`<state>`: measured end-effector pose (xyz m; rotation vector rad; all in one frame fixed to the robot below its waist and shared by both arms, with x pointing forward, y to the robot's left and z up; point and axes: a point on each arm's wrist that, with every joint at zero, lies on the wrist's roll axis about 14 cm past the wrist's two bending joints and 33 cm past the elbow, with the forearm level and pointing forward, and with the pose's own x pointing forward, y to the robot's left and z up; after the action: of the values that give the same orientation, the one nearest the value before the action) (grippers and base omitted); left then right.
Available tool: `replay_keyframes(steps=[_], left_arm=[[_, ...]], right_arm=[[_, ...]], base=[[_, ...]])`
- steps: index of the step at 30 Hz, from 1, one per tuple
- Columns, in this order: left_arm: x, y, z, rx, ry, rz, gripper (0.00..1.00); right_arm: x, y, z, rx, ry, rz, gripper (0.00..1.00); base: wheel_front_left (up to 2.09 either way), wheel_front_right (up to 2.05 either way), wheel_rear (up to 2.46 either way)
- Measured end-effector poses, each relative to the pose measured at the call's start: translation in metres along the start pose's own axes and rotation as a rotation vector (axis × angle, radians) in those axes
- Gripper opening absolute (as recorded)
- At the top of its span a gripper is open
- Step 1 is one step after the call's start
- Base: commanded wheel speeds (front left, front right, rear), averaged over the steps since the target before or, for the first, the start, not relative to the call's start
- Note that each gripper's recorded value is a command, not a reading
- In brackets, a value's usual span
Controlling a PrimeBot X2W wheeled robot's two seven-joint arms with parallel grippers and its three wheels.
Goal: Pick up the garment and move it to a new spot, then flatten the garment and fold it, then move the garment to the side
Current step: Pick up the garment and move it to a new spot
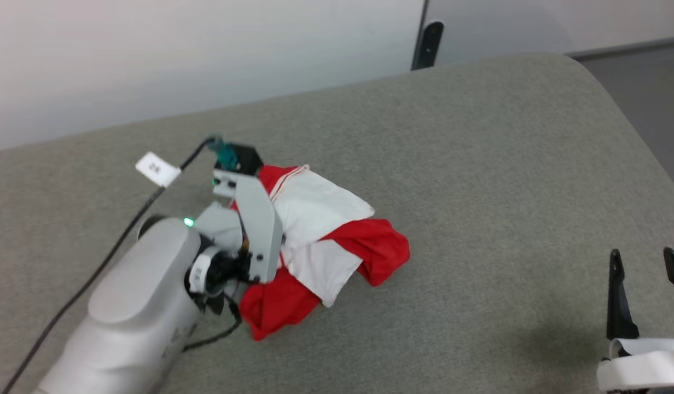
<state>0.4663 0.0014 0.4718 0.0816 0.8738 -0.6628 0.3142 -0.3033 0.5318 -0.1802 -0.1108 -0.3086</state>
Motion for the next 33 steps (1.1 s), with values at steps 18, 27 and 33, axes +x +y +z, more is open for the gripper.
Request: replay_keyframes(steps=[18,27,33], left_arm=[[0.021,0.005,-0.043,0.057,0.131,-0.049,1.00],[-0.021,0.022,-0.021,0.029,-0.056,0.004,1.00],[-0.058,0.031,-0.001,-0.004,-0.297,0.039,1.00]], right_arm=[[0.013,0.021,-0.001,0.043,-0.002,0.051,1.00],[0.008,0.047,0.008,0.062,-0.032,0.131,1.00],[0.002,0.072,0.019,0.090,-0.067,0.208,1.00]], base=[[0.00,0.00,0.00],[0.00,0.00,0.00],[0.00,0.00,0.00]])
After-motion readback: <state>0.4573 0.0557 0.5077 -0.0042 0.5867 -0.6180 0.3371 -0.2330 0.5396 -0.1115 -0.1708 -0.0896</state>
